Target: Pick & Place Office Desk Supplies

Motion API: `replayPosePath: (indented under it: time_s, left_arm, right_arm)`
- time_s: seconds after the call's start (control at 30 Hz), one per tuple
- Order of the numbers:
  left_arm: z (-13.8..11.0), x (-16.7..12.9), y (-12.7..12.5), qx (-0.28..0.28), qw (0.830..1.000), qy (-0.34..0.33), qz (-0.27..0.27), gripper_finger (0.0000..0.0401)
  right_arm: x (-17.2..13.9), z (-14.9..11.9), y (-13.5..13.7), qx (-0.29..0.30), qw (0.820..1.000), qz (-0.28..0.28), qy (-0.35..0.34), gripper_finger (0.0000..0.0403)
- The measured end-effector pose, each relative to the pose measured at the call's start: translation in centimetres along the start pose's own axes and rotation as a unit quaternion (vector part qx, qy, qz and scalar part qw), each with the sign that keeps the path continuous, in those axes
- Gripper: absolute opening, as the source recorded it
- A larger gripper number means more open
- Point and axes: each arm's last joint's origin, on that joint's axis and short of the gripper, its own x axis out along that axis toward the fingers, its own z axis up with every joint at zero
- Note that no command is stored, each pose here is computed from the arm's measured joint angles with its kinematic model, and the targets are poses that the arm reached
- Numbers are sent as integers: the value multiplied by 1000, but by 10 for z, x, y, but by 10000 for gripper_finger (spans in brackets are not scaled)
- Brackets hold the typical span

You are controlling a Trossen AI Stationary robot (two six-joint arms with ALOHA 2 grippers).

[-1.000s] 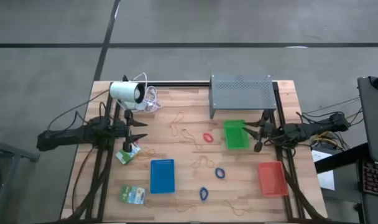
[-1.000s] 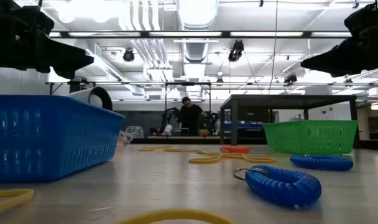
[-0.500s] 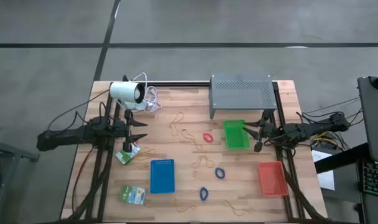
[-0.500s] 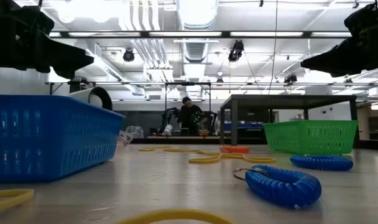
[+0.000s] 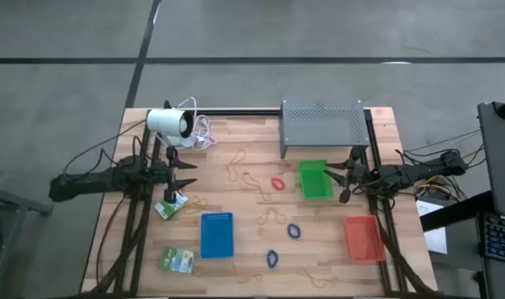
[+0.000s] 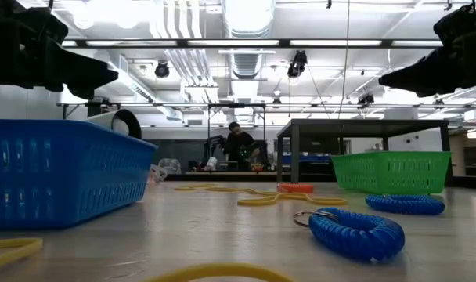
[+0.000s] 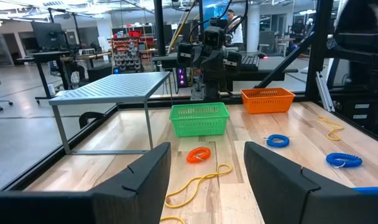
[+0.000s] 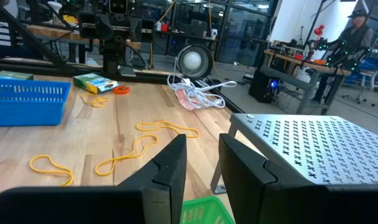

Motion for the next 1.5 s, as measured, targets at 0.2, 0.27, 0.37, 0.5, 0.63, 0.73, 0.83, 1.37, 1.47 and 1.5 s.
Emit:
replayPosePath:
  time_s: [0.2,0.27,0.37,0.5,0.63,0.73,0.83,1.37,1.47,1.5]
  left_arm:
    - [0,0,0,0,1000,0,0,212]
    - [0,0,0,0,1000,0,0,212]
    - [0,0,0,0,1000,0,0,212]
    - [0,0,0,0,1000,0,0,212]
    - [0,0,0,0,1000,0,0,212]
    - [0,0,0,0,1000,0,0,212]
    - [0,0,0,0,1000,0,0,212]
    - [0,0,0,0,1000,0,0,212]
    - [0,0,0,0,1000,0,0,212]
    - [0,0,0,0,1000,0,0,212]
  right_arm:
    - [0,0,0,0,1000,0,0,91]
    - [0,0,0,0,1000,0,0,91]
    - [0,0,0,0,1000,0,0,91]
    - [0,0,0,0,1000,0,0,91]
    - [0,0,0,0,1000,0,0,91]
    - [0,0,0,0,1000,0,0,91]
    - [0,0,0,0,1000,0,0,91]
    - [0,0,0,-16,1000,-5,0,91]
    - [0,0,0,-28,1000,-4,0,91]
    - [0,0,0,-28,1000,-3,0,91]
